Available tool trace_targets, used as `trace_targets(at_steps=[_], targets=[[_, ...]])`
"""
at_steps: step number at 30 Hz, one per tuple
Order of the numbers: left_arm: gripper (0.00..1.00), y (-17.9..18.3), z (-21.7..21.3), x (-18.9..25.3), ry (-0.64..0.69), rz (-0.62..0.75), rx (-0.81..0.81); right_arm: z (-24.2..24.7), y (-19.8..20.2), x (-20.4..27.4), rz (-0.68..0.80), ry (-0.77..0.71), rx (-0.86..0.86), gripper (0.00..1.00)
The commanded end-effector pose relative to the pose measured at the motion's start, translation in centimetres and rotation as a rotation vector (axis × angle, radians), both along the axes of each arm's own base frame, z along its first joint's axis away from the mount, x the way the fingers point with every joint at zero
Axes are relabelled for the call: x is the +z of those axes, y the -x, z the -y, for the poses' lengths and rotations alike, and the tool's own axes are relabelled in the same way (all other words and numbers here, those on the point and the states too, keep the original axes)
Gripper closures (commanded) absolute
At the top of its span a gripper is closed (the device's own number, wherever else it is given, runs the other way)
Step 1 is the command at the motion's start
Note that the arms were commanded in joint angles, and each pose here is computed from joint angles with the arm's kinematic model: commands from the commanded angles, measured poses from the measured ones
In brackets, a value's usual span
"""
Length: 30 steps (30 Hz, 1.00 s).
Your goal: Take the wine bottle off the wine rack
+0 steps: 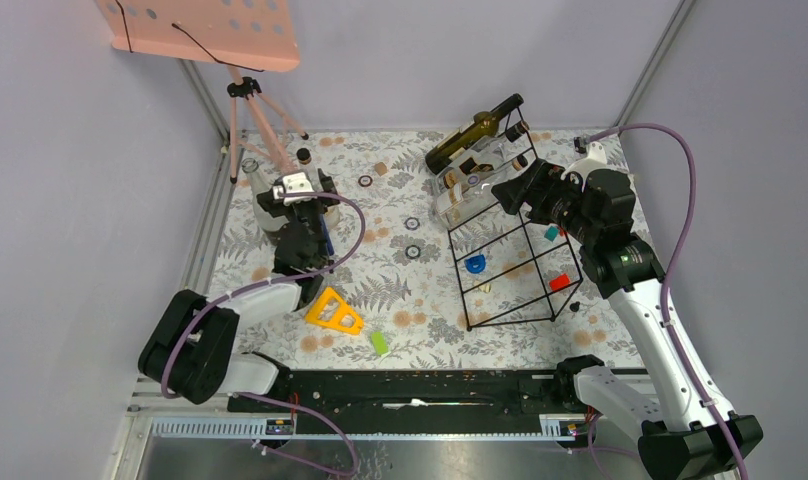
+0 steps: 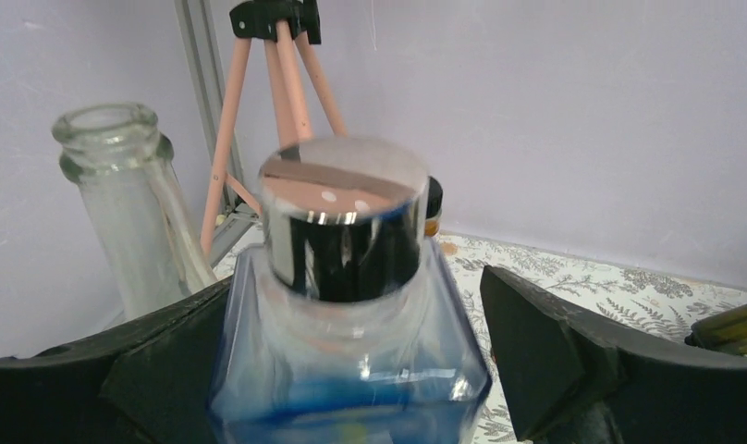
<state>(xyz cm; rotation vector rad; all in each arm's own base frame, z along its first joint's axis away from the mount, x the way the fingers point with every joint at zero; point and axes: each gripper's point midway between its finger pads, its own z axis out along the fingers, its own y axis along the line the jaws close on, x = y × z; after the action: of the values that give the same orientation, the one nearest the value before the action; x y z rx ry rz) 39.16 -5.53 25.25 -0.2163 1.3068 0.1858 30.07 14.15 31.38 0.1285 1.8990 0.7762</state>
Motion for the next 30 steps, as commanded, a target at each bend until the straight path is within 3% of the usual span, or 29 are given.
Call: trace_targets(at_steps=[1, 14, 23, 30], targets=[[0.01, 0.6, -0.4, 3.3, 0.013, 0.042, 0.039, -0.5, 0.0, 0.8, 0.039, -0.003, 0.031, 0.1], [0.01, 2.0, -1.4, 5.8, 0.011, -0.012, 0.096, -0.4, -0.3, 0.6, 0.027, -0.005, 0.013, 0.1], [0.01, 4.3, -2.3, 10.0, 0.049, -0.021, 0.092, 0.4, -0.6, 0.2, -0.019, -0.004, -0.048, 0.1], [0.05, 4.9, 0.6, 13.7, 0.055, -0.123, -0.112, 1.8, -1.2, 0.0, -0.061, -0.001, -0.149, 0.1]])
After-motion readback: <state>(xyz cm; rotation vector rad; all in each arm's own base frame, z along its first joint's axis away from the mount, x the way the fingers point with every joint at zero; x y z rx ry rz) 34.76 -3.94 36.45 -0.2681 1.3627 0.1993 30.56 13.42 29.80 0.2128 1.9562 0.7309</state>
